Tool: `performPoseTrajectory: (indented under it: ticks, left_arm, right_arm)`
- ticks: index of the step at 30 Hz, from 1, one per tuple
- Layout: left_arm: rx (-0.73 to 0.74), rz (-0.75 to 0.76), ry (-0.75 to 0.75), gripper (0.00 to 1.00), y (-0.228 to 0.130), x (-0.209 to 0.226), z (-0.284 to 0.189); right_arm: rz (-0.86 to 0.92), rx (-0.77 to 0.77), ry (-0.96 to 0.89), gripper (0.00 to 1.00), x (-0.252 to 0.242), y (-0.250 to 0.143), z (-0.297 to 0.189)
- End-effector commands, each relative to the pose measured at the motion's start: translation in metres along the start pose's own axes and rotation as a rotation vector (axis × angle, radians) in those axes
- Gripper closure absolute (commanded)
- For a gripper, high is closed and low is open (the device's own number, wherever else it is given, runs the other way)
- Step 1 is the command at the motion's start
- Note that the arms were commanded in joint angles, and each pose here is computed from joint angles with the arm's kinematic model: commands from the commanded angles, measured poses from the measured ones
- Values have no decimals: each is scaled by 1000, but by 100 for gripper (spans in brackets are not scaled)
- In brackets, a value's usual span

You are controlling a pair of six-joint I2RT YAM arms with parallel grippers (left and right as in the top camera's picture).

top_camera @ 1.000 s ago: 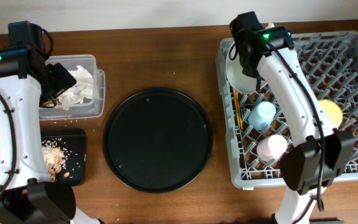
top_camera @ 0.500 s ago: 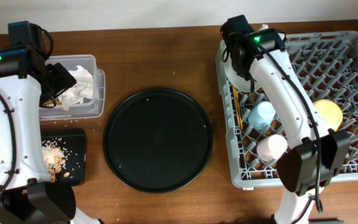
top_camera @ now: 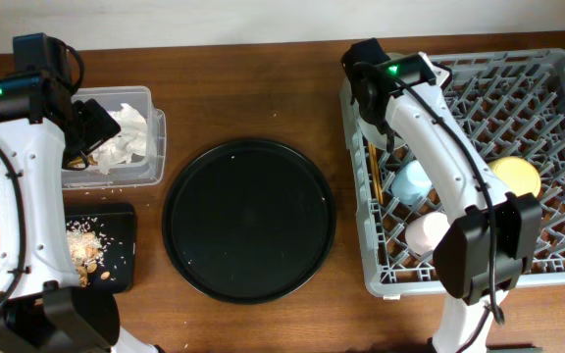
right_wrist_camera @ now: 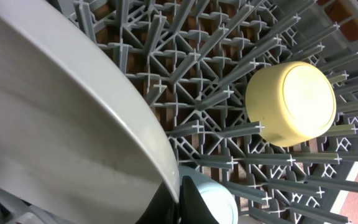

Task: Sort waste into correct bins and load items into the dishwasher rack
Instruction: 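Carry the white plate to the rack and stand it upright at the back, then release the plate and withdraw the right gripper to the rack's front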

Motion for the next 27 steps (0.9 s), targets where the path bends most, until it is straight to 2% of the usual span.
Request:
performPoseTrajectory:
  ticks: [1,2,3,5,7,8,10,11,12,14,15,17,20,24,27]
  left_arm:
    - [-15,-4,-4,1,2,2,-5]
    - [-15,-4,-5,1,2,2,-5]
    - [-15,-4,-5,1,2,2,-5]
    - [-15,-4,-5,1,2,2,-5]
    - [-15,-4,-5,1,2,2,-5]
    - [-15,-4,-5,1,2,2,-5]
    - [-15,-4,-5,1,2,2,-5]
    - [-15,-4,-5,1,2,2,-5]
    - [-15,-4,-5,1,2,2,-5]
    - [-15,-4,-4,1,2,2,-5]
    - [-15,-4,-5,1,2,2,-5]
    - [-15,-4,-5,1,2,2,-5]
    - [-15,-4,-5,1,2,2,-5]
    - [-15,-4,-5,1,2,2,-5]
    - [-15,-4,-4,1,2,2,-5]
  right_arm:
    - [-49,-11,17,86,10,-6,-9]
    - [-84,-25,37,18,11,-5,-20]
    - [-81,-40,55,1,5,-2,-37]
    - [-69,-150,219,1,-40,21,-115]
    - [-82,-252,328,1,-74,32,-157]
    - [-32,-285,342,1,-98,35,-168]
    - [7,-223,363,4,-115,37,-154]
    - [-66,-157,465,6,-109,34,-145]
    - [-73,-141,515,4,-110,31,-148]
    - [-93,-151,538,0,-134,8,-171]
    - [-153,-138,533,1,-149,-17,-186]
    - [-379,-163,628,0,-134,-66,-209]
    - [-504,-15,680,1,-99,-135,-207]
    - [-600,80,623,1,-67,-149,-193]
    - [-633,89,598,1,-59,-148,-188]
Point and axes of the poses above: each gripper's point midway between its finger pads, its own z axis out along the fingers, its own x axis along the line the jaws close on, y = z × x, the point moved 4 cm from there along -z, back along the fingers, and after that the axes turned 15 degrees about -z, right-handed, at the moved point
